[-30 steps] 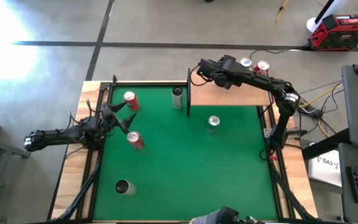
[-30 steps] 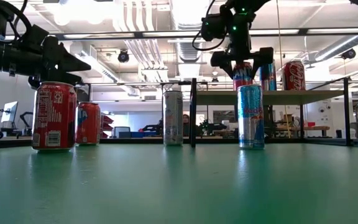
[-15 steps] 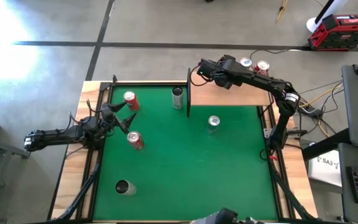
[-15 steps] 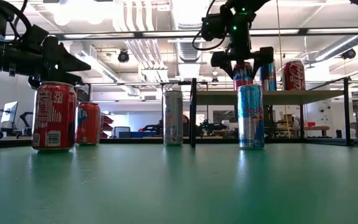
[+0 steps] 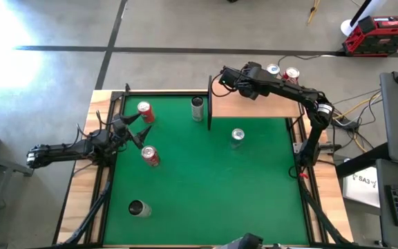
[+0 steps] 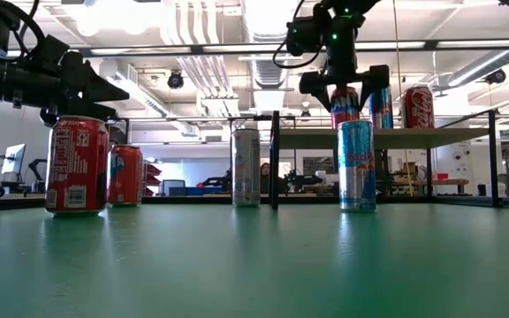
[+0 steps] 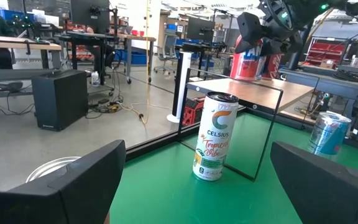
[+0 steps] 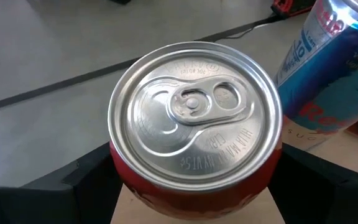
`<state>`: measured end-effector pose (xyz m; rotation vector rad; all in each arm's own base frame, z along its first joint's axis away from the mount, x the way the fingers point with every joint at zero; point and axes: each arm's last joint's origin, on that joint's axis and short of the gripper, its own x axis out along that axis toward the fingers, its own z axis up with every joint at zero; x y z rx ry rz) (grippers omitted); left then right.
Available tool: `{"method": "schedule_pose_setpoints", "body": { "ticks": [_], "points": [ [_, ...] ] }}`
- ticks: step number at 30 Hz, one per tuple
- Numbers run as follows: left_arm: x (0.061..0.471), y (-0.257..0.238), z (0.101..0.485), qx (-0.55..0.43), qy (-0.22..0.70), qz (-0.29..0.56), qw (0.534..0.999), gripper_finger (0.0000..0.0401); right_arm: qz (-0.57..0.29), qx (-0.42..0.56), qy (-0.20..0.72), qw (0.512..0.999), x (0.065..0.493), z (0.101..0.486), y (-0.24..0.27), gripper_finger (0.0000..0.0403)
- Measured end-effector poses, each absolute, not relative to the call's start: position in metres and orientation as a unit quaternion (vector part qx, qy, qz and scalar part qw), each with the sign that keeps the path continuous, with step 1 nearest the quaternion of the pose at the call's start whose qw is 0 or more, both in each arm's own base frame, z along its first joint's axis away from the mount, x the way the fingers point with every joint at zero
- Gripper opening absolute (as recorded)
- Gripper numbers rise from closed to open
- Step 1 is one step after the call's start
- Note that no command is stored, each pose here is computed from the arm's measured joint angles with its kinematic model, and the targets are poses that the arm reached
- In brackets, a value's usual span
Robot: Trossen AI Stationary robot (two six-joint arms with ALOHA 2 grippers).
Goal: Place canned beverage on shelf
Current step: Put the bottom red soda can on the shelf, then put the blue soda can on the shelf aligned with the other blue soda can
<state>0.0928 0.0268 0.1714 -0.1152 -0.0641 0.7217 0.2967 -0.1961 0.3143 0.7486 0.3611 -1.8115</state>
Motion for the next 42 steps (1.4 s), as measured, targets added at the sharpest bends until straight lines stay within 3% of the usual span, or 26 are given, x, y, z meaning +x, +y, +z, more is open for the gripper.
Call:
{"method": "schedule_pose_setpoints", "body": {
  "ticks": [12, 25, 35, 42],
  "points": [
    [0.093, 0.027, 0.171, -0.056, -0.031, 0.353, 0.933, 0.0386, -0.759, 0.309, 0.171, 0.547, 0.298, 0.314, -0.191, 0.0370],
    [0.093, 0.027, 0.171, -0.056, -0.031, 0.353, 0.933, 0.0386, -0.743, 0.304, 0.204, 0.560, 0.299, 0.325, -0.142, 0.0373],
    [0.093, 0.027, 0.171, -0.056, -0.032, 0.353, 0.933, 0.0386, -0.681, 0.349, 0.234, 0.599, 0.306, 0.336, -0.092, 0.0373],
    [0.093, 0.027, 0.171, -0.056, -0.032, 0.353, 0.933, 0.0386, -0.628, 0.350, 0.227, 0.657, 0.324, 0.338, -0.063, 0.0373]
  ]
}}
